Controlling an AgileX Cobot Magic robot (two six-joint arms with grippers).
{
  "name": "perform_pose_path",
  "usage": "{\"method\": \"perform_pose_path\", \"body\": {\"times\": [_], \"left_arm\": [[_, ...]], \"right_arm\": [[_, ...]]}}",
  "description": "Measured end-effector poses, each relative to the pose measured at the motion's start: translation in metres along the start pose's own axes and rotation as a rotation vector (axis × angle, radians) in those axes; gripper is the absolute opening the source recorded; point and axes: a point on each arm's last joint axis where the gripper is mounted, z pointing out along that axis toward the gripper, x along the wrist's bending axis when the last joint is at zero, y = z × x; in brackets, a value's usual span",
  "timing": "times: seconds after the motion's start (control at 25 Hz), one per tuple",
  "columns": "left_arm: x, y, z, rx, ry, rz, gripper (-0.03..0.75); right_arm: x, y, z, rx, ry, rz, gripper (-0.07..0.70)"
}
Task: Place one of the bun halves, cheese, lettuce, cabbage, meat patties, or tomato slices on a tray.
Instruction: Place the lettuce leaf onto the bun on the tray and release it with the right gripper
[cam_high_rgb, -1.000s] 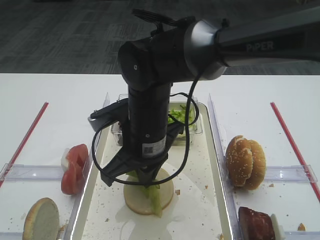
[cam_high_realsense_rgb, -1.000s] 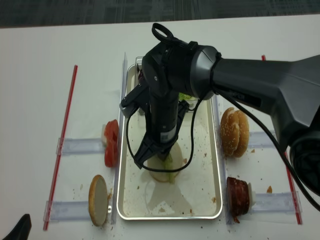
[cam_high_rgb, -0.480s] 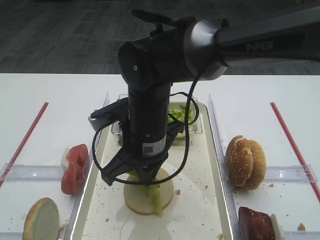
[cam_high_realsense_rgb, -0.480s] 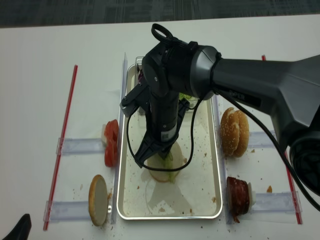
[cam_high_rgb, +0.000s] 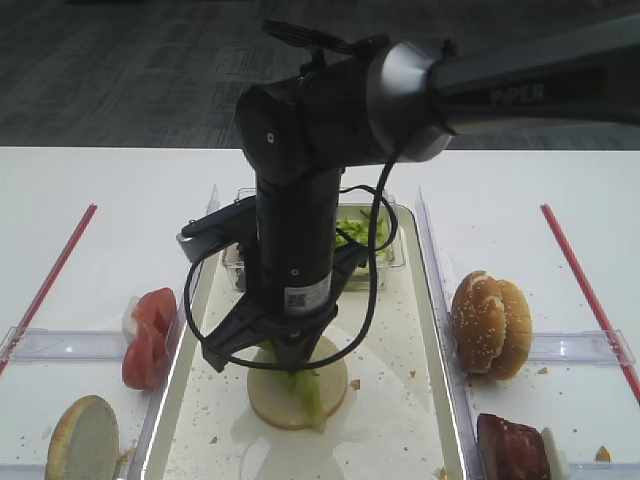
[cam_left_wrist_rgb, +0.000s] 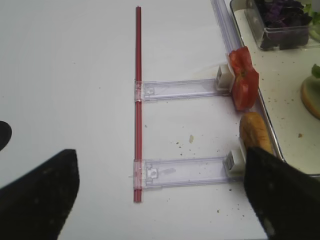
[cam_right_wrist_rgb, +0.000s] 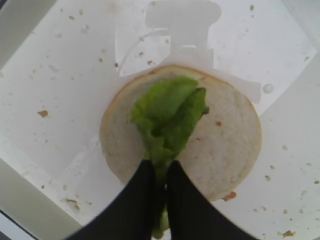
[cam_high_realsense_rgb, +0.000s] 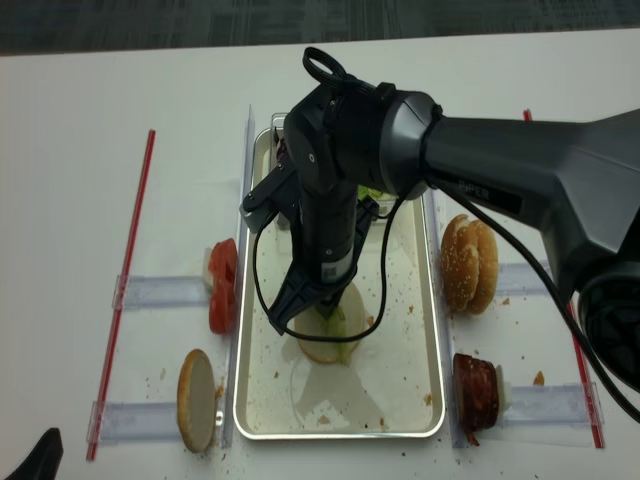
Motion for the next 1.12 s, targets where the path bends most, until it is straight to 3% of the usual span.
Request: {"method": "perform_pose_path", "body": {"times": [0.68,0.8,1.12], "left_arm": [[0.0,0.0,0.0,0.0,0.0,0.0,0.615],[0.0,0.0,0.0,0.0,0.0,0.0,0.615],[0.0,0.0,0.0,0.0,0.0,0.0,0.615]], "right_arm": [[-0.0017,0.0025,0.0074,-0.003,-0.006,-0.003,0.546],[-0.0031,0.0026,0.0074,-0.004,-0.021,-0.012,0.582],[-0.0087,0.0029,0.0074,-0.006,-0.083,-0.017,0.592]]}}
